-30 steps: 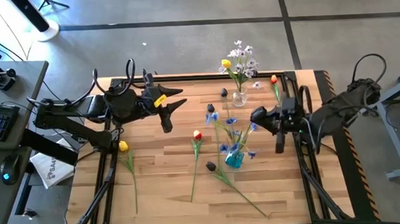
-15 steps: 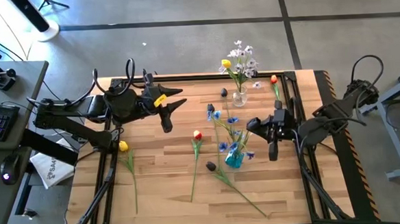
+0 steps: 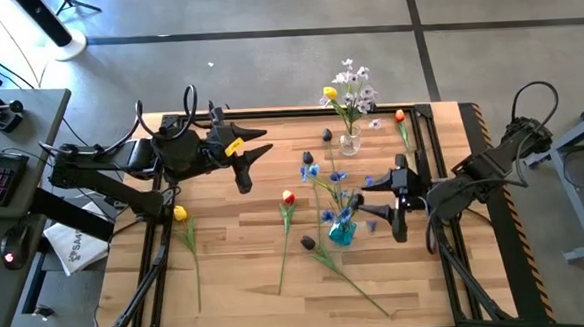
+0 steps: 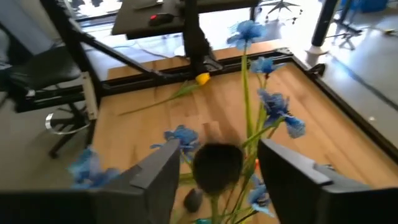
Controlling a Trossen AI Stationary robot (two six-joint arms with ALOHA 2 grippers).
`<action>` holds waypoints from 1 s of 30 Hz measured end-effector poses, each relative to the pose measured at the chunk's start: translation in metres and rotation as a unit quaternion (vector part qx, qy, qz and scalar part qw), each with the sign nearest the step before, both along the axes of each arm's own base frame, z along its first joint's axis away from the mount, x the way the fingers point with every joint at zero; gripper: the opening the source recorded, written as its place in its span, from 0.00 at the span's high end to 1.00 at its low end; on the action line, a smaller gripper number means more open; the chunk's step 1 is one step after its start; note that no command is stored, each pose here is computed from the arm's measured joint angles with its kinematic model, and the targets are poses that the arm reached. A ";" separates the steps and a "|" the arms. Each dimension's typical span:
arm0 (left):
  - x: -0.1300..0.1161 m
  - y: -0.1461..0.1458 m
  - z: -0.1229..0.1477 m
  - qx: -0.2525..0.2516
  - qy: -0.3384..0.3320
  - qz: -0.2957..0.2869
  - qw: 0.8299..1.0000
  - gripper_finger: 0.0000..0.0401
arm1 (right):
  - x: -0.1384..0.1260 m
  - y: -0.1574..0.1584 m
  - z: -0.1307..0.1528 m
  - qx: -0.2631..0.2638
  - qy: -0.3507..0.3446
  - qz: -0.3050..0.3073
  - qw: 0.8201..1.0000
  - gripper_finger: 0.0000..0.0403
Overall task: Sort flowers into vase by color
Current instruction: Put the orange flower into the transparent vase
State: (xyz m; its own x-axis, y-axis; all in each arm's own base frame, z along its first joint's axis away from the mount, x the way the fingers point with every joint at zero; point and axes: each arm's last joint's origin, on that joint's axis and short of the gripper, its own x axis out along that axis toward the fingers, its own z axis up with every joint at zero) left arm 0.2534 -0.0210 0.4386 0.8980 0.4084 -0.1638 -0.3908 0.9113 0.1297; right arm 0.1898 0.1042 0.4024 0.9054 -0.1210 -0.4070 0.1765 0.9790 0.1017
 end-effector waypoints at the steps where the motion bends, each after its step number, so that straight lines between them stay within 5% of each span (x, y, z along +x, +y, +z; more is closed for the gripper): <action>1: 0.000 0.000 0.000 0.000 0.000 0.000 1.000 0.65 | -0.001 0.000 0.001 0.006 0.001 0.007 1.000 0.43; 9: 0.000 0.000 0.000 -0.007 -0.003 0.001 1.000 0.65 | -0.012 -0.004 0.007 0.081 0.003 0.048 0.996 0.36; 18: 0.000 0.000 0.000 -0.016 -0.006 0.002 1.000 0.65 | -0.054 -0.027 0.015 0.247 0.041 0.033 0.968 0.40; 25: 0.000 0.000 0.000 -0.015 -0.005 0.002 1.000 0.65 | -0.087 -0.046 -0.010 0.343 0.191 -0.120 0.912 0.45; 30: 0.000 0.000 -0.001 -0.015 -0.001 0.002 1.000 0.65 | -0.099 -0.055 -0.027 0.323 0.282 -0.253 0.867 0.49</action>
